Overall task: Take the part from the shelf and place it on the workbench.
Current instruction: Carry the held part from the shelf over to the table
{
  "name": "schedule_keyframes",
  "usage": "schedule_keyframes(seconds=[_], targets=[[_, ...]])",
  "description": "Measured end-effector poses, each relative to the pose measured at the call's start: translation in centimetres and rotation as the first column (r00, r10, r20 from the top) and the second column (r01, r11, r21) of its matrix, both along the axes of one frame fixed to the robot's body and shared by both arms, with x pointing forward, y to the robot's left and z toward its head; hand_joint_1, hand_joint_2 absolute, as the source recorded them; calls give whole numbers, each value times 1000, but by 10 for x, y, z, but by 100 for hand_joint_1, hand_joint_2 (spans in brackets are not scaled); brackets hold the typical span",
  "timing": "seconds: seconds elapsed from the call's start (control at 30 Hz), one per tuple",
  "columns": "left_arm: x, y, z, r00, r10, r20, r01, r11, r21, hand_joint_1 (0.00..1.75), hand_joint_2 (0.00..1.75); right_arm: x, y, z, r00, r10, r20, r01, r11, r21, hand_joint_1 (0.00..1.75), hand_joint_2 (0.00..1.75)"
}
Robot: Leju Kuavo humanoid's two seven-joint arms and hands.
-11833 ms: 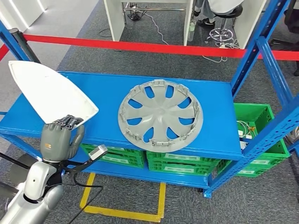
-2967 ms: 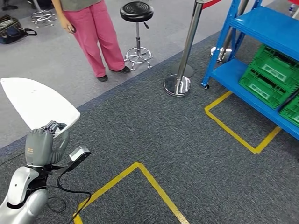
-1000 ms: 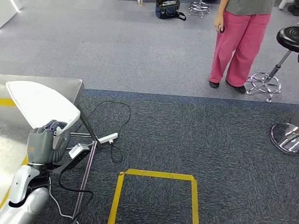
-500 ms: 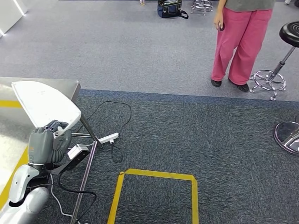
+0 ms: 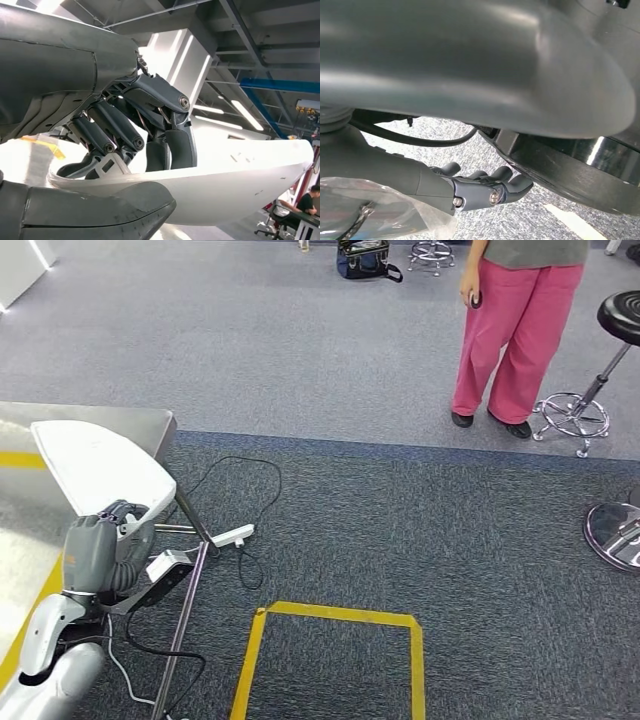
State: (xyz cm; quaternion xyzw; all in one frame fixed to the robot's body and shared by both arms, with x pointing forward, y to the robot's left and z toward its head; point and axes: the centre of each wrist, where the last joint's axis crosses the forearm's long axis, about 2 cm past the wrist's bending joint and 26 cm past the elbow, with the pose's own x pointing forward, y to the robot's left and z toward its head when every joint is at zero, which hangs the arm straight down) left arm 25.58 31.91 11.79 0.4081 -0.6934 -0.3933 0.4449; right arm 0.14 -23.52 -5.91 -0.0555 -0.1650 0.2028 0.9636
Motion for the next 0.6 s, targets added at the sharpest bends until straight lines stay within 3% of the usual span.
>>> schedule_keyframes(seconds=[0.6], targets=[[-3,-1,1,1000,-3,2,2,1000,4,175,175,0,-3,0,1000,-1,0,1,1000,-7,0,0]])
